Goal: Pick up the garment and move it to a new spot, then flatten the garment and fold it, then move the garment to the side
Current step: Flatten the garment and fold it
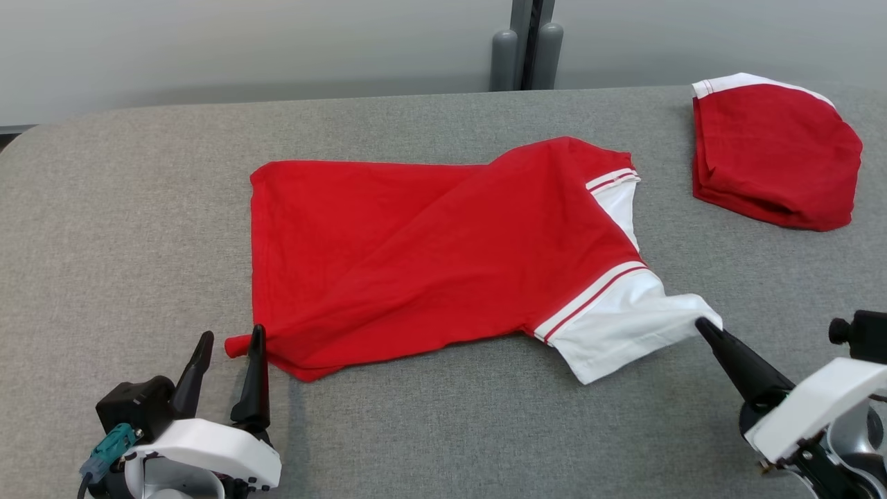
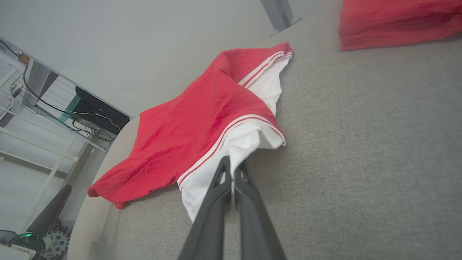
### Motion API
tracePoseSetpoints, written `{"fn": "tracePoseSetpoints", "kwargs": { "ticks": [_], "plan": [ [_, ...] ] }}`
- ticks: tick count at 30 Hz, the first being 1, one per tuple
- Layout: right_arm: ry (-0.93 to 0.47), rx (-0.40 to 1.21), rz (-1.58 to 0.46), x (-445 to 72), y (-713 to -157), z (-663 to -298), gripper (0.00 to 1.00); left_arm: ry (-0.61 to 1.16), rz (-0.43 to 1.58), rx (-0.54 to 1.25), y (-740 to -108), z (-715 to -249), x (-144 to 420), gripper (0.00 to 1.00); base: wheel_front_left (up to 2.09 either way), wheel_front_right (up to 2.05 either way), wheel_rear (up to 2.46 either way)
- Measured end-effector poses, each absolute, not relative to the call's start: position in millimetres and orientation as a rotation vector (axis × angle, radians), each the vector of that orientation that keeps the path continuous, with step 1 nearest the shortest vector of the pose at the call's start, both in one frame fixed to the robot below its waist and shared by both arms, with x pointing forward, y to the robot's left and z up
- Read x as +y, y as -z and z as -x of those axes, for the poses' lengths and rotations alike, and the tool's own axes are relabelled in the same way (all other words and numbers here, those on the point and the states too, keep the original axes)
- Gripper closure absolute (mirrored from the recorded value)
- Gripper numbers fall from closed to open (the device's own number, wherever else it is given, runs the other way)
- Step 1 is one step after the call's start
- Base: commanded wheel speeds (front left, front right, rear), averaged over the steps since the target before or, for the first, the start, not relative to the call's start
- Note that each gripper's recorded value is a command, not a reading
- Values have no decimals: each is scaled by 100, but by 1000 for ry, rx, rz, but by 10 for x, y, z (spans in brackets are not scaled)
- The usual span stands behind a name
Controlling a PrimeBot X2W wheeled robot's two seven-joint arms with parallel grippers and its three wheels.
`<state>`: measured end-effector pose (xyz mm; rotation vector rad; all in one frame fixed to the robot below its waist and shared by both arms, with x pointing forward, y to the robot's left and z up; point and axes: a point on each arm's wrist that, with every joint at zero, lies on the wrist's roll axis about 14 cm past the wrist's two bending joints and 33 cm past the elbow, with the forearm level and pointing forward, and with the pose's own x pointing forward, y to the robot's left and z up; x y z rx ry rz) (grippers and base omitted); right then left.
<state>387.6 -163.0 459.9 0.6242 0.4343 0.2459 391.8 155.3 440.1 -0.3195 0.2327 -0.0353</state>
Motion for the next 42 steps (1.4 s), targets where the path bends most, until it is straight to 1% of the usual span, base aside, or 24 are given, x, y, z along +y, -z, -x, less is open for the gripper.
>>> {"fn": "tracePoseSetpoints", "kwargs": {
  "ticks": [4, 7, 10, 13, 18, 23, 24, 25, 26, 27, 31, 36, 38, 42],
  "plan": [
    [-222, 456, -672, -1749, -4565, -3778, 100, 26, 319, 244, -4375, -3898, 1582, 0, 0, 0, 0],
    [-160, 513, -627, -1997, -4408, -3668, 100, 18, 317, 248, -4365, -3891, 1614, 0, 0, 0, 0],
    [-131, 602, -595, -2073, -4216, -3537, 100, 17, 317, 256, -4348, -3876, 1617, 0, 0, 0, 0],
    [-99, 655, -558, -2159, -4096, -3462, 100, 14, 320, 262, -4337, -3868, 1625, 0, 0, 0, 0],
    [-101, 704, -571, -2060, -4007, -3419, 100, 15, 320, 283, -4303, -3841, 1623, 0, 0, 0, 0],
    [-102, 804, -562, -1979, -3839, -3300, 100, 21, 325, 321, -4242, -3779, 1597, 0, 0, 0, 0],
    [-102, 802, -562, -1965, -3839, -3307, 90, 21, 325, 321, -4245, -3777, 1599, 0, 0, 0, 0],
    [-99, 805, -557, -1963, -3830, -3308, 56, 21, 326, 325, -4239, -3774, 1598, 0, 0, 0, 0],
    [-92, 809, -545, -1976, -3818, -3306, 7, 20, 326, 325, -4238, -3773, 1600, 0, 0, 0, 0],
    [-83, 808, -536, -1998, -3812, -3309, 0, 20, 326, 326, -4238, -3772, 1600, 0, 0, 0, 0],
    [-65, 782, -519, -2026, -3844, -3363, 0, 17, 323, 322, -4249, -3781, 1613, 0, 0, 0, 0],
    [-50, 682, -488, -2112, -4032, -3505, 0, 24, 323, 312, -4283, -3799, 1594, 0, 0, 0, 0],
    [-54, 611, -476, -2128, -4181, -3596, 0, 24, 324, 298, -4321, -3810, 1595, 0, 0, 0, 0],
    [-45, 403, -413, -2235, -4611, -3843, 0, 20, 313, 254, -4433, -3847, 1628, 0, 0, 0, 0]
  ]
}}
